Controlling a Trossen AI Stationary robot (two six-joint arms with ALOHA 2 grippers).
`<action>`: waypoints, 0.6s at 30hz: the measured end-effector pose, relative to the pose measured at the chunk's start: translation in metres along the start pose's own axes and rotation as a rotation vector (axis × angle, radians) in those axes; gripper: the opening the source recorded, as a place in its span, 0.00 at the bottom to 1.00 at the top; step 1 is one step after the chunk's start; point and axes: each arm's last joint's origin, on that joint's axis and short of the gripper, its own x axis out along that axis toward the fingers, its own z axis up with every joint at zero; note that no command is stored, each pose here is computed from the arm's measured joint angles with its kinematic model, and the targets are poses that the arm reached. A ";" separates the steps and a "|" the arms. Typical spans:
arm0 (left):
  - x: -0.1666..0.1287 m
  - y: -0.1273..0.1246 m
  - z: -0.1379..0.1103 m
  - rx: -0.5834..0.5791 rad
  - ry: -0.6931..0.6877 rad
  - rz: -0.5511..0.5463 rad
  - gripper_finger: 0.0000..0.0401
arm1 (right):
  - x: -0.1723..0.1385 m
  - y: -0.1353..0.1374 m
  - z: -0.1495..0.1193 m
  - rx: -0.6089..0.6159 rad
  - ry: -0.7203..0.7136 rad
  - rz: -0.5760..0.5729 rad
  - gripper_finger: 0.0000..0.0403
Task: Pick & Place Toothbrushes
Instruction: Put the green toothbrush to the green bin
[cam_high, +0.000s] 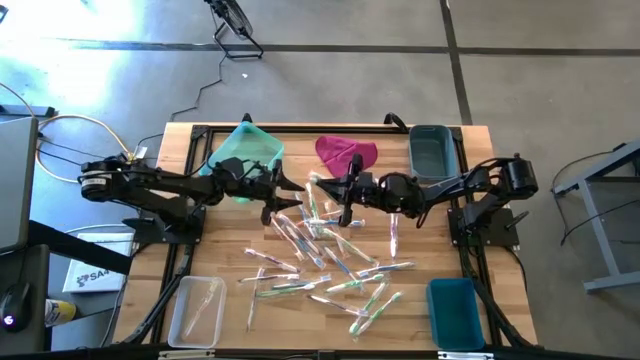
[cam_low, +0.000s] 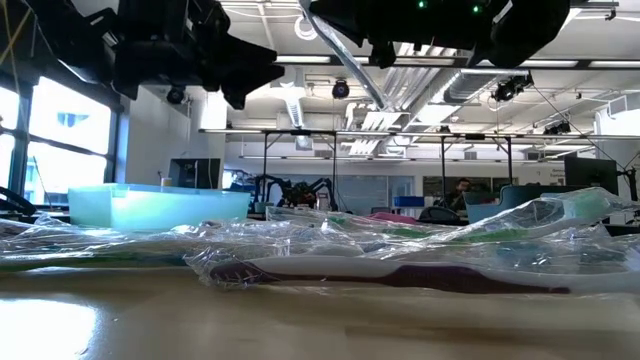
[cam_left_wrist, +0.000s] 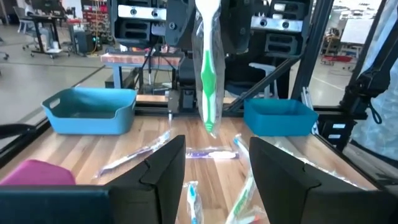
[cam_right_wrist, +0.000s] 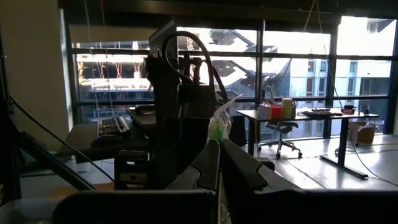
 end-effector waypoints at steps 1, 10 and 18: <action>0.000 0.000 0.000 -0.001 0.003 0.001 0.44 | 0.000 0.000 0.000 -0.001 0.003 0.000 0.01; 0.000 0.000 -0.001 -0.002 0.014 0.003 0.44 | 0.000 0.000 -0.001 -0.008 0.014 -0.006 0.01; 0.000 0.000 -0.001 -0.002 0.013 0.003 0.44 | 0.000 0.000 -0.001 -0.011 0.014 -0.006 0.01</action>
